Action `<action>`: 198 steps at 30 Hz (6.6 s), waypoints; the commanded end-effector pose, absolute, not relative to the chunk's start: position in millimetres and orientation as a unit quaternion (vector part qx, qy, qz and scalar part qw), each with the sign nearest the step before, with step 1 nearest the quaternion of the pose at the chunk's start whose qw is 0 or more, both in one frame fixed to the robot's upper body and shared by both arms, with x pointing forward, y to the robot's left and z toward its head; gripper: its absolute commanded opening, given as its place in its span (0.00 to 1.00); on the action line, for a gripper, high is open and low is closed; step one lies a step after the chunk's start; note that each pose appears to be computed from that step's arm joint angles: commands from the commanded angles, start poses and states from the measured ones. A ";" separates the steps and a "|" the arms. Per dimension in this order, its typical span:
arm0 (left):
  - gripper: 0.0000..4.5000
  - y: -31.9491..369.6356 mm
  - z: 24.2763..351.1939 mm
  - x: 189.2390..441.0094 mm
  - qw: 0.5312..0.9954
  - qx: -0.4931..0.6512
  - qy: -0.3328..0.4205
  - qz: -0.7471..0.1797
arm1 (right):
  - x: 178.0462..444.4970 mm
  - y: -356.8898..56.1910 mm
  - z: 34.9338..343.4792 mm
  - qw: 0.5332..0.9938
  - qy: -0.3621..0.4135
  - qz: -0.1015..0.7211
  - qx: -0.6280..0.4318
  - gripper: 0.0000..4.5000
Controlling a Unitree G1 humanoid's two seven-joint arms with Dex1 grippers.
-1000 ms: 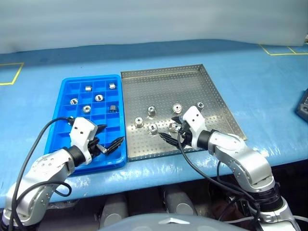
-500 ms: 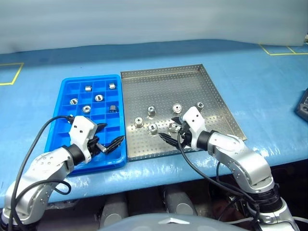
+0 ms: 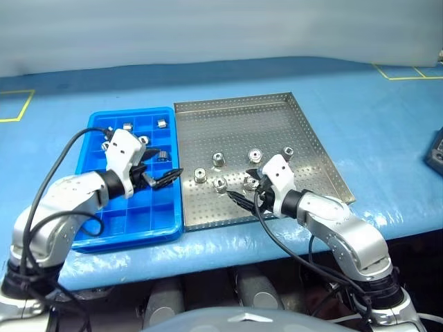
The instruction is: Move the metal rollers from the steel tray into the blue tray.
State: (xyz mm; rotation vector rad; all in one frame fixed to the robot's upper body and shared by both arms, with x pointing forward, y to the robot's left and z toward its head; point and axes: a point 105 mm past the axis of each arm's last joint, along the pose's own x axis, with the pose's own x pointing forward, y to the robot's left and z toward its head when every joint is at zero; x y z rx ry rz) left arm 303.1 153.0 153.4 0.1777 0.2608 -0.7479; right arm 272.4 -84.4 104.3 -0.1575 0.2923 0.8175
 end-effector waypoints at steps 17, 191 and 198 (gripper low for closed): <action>1.00 79.9 126.7 397.0 0.884 0.095 0.193 -0.414 | 273.1 -75.4 119.3 0.919 0.093 0.377 -0.076 0.99; 0.37 220.0 91.7 257.0 0.986 0.029 0.134 0.092 | 258.6 10.6 127.3 0.823 0.048 0.558 -0.101 1.00; 0.76 213.5 92.6 264.9 0.988 -0.001 0.136 0.069 | 259.5 3.8 125.6 0.835 0.052 0.539 -0.097 1.00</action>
